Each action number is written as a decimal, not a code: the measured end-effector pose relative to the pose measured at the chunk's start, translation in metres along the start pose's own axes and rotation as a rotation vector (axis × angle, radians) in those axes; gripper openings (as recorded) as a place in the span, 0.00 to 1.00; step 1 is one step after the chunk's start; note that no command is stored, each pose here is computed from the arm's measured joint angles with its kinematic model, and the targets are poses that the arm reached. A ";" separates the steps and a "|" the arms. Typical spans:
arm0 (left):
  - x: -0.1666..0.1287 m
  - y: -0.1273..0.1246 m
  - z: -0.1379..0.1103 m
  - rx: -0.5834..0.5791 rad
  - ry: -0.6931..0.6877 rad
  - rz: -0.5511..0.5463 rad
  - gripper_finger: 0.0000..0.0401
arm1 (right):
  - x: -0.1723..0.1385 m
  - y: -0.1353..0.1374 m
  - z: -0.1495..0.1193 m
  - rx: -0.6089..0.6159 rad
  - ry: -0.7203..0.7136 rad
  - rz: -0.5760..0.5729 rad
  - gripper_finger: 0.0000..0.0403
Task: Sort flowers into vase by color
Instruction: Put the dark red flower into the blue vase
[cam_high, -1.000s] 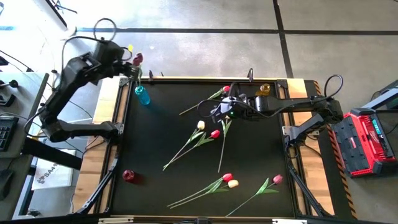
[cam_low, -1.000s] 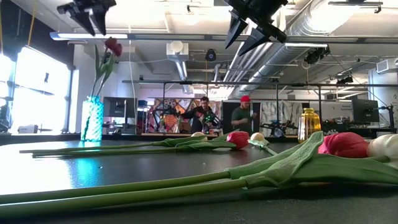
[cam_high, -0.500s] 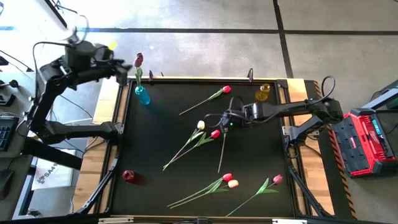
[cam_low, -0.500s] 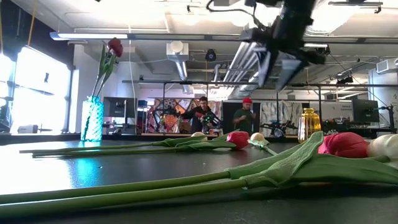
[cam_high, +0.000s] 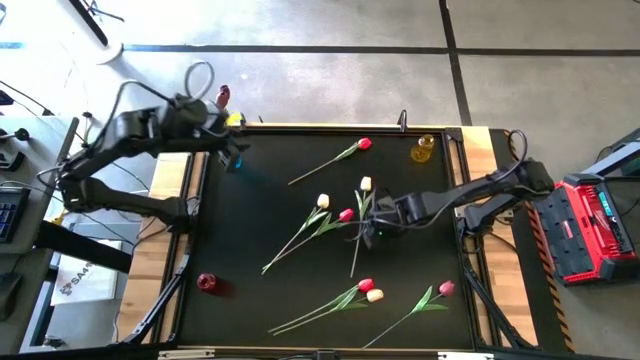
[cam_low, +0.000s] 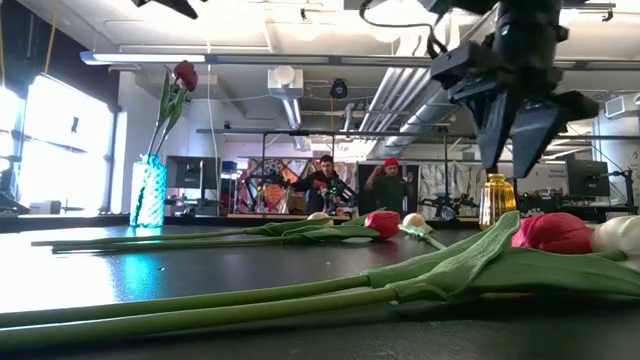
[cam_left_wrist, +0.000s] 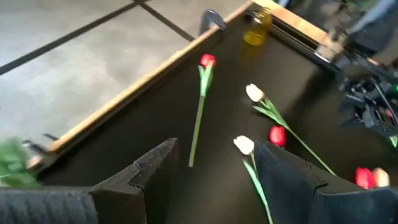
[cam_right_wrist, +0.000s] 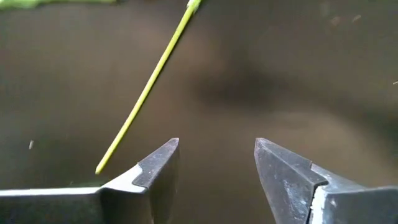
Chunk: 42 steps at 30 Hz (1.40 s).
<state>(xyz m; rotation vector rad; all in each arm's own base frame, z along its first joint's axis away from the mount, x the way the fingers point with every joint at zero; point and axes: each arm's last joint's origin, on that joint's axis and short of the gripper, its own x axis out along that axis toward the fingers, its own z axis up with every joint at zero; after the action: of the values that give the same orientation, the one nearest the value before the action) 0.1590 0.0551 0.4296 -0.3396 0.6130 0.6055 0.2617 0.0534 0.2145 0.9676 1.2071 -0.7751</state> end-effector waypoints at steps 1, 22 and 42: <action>0.005 -0.005 0.000 0.014 0.003 -0.015 0.49 | 0.000 0.001 -0.004 -0.016 0.008 0.008 0.49; 0.071 -0.092 -0.029 0.106 0.203 -0.085 0.49 | -0.012 -0.005 -0.142 0.322 0.297 -0.085 0.49; 0.081 -0.109 -0.039 0.295 0.265 -0.162 0.49 | 0.033 -0.003 -0.179 0.358 0.373 -0.312 0.49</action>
<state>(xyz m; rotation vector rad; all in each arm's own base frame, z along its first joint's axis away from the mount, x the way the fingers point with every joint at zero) 0.2625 -0.0132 0.3625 -0.1895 0.9077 0.3094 0.1944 0.2157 0.1680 1.2727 1.6012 -1.1182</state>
